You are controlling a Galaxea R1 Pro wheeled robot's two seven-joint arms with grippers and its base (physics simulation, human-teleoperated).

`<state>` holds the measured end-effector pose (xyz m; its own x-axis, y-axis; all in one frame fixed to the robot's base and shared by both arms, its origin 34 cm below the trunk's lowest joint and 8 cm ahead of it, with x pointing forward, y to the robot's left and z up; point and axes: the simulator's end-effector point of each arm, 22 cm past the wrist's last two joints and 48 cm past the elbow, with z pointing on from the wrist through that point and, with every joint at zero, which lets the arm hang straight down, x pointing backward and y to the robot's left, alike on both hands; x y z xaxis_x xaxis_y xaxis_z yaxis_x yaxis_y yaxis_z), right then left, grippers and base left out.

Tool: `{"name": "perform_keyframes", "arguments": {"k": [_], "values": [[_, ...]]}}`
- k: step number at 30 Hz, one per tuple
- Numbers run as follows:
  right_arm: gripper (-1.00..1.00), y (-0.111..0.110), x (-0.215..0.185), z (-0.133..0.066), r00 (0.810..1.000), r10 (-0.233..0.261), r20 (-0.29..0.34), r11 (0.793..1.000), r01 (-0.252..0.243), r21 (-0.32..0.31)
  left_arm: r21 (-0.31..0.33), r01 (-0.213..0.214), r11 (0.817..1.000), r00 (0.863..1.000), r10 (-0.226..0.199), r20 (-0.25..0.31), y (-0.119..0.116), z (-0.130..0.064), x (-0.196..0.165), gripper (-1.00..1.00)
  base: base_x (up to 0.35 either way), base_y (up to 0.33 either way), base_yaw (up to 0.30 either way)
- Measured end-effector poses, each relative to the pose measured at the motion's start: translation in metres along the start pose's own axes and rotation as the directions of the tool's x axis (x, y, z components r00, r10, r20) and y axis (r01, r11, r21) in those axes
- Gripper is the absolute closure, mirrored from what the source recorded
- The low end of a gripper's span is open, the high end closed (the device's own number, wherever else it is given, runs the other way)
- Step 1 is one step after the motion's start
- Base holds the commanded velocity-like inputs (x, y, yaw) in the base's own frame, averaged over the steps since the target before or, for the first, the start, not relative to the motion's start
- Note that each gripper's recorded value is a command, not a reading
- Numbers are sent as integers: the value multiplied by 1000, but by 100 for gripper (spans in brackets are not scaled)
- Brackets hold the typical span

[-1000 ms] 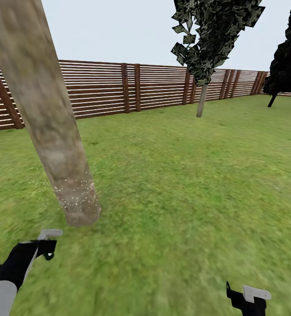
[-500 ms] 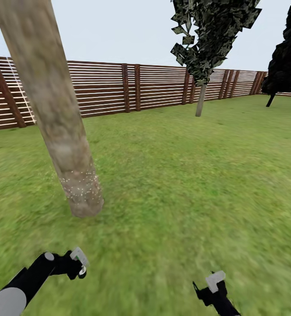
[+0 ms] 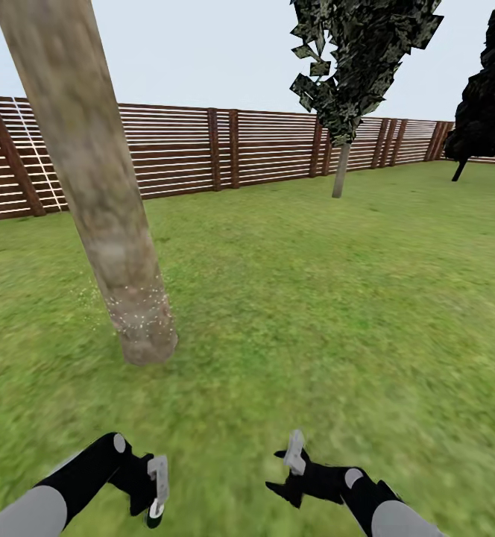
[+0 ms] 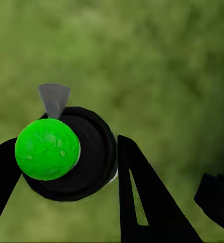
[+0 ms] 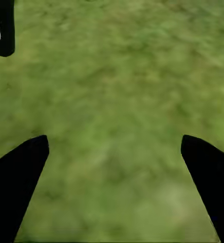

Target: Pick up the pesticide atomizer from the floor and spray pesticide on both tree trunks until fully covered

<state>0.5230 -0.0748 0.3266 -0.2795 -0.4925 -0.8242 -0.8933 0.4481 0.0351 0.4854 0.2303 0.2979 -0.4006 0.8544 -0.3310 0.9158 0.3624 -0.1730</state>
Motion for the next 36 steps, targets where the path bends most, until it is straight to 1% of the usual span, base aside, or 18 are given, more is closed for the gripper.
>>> {"name": "perform_keyframes", "arguments": {"k": [1, 3, 11, 16, 21, 24, 26, 28, 30, 32, 36], "values": [[100, 16, -8, 8, 1000, -11, 7, 999, 11, -46, 6, -17, 1000, 1000, 17, -4, -4, 4, -7, 100, 0, 0, 0], [100, 26, -11, 14, 1000, -28, 3, 997, 28, -78, 12, -39, 999, 999, 39, -12, -9, 9, -14, 100, 0, 0, 0], [100, 45, -37, 32, 998, -37, 42, 993, 41, -114, 30, -66, 997, 998, 65, 25, -23, 21, -48, 100, 0, 0, 0], [100, 45, -38, 33, 998, -36, 43, 992, 41, -116, 51, -92, 994, 994, 89, 70, -40, 32, -84, 100, 0, 0, 0], [100, 45, -38, 33, 998, -36, 43, 992, 41, -116, 74, -121, 990, 987, 112, 118, -59, 40, -121, 100, 0, 0, 0], [100, 45, -38, 33, 998, -37, 44, 992, 42, -115, 81, -136, 987, 984, 125, 129, -67, 43, -132, 100, 0, 0, 0], [100, 45, -38, 33, 998, -37, 44, 992, 42, -115, 80, -147, 986, 983, 137, 120, -67, 44, -131, 100, 0, 0, 0], [100, 45, -38, 33, 998, -37, 44, 992, 42, -115, 66, -184, 981, 981, 179, 67, -63, 45, -120, 100, 0, 0, 0], [100, 45, -39, 33, 998, -37, 44, 992, 42, -116, 60, -205, 977, 978, 204, 33, -61, 46, -111, 100, 0, 0, 0], [100, 44, -40, 33, 998, -39, 46, 992, 44, -115, 58, -209, 976, 978, 208, 27, -60, 46, -110, 100, 0, 0, 0], [100, 44, -40, 33, 998, -40, 47, 992, 45, -115, 19, -210, 978, 977, 209, 34, -53, 48, -117, 100, 0, 0, 0]]}}
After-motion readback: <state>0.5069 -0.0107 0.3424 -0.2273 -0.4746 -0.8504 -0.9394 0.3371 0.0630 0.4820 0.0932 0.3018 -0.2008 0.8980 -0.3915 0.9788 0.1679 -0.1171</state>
